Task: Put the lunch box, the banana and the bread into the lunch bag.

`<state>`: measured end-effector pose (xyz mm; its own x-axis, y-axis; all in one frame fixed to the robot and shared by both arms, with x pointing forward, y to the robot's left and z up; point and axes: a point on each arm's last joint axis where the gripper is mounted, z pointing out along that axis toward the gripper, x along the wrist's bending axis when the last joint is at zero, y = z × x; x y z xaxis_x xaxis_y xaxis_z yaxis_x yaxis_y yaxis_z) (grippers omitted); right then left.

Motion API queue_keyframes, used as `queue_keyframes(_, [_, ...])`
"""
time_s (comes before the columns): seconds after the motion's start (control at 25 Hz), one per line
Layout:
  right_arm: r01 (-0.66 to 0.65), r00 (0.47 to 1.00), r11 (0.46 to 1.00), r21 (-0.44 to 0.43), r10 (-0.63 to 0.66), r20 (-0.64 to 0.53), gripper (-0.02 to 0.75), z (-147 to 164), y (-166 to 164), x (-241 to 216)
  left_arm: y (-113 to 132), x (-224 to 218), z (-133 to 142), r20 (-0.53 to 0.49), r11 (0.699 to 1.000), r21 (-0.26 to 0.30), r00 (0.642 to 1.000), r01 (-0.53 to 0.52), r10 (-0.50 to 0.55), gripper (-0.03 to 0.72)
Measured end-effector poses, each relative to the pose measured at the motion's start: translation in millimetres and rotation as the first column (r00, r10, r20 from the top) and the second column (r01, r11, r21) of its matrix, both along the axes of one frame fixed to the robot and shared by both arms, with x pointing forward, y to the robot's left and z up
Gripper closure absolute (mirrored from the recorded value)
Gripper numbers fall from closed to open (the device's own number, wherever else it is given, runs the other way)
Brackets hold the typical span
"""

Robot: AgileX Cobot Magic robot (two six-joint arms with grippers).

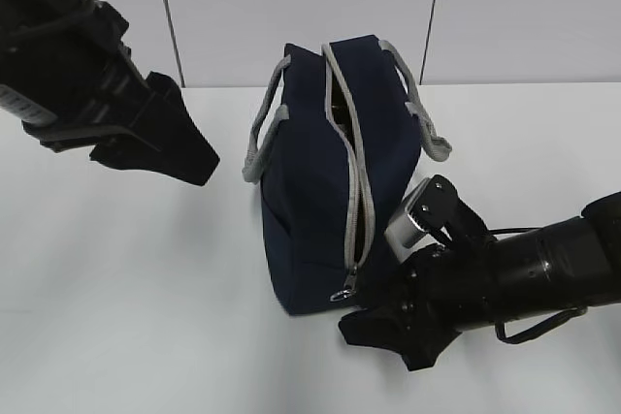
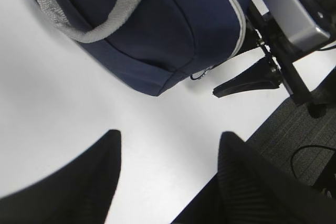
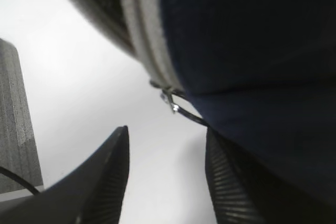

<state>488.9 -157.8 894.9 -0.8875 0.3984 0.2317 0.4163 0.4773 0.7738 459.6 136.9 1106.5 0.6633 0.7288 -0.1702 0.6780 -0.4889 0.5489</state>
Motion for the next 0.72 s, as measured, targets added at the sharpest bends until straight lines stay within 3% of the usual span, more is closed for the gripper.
queue_keyframes(0.24, [0.022, 1.0, 1.0, 0.017, -0.022, 0.022, 0.383, 1.6, 0.4, 2.7, 0.1, 0.0, 0.0, 0.001, 1.0, 0.001, 1.0, 0.0, 0.0, 0.274])
queue_keyframes(0.48, [0.03, 0.999, 0.999, 0.023, -0.031, 0.039, 0.311, 2.4, 0.5, 4.3, 0.3, -0.5, -0.4, -0.006, 1.0, 0.005, 1.0, 0.002, -0.002, 0.274])
queue_keyframes(0.72, [0.029, 0.999, 0.999, 0.017, -0.03, 0.021, 0.297, -4.6, 0.5, 4.4, 1.0, -0.5, -0.7, -0.004, 1.0, 0.015, 1.0, 0.004, -0.004, 0.274])
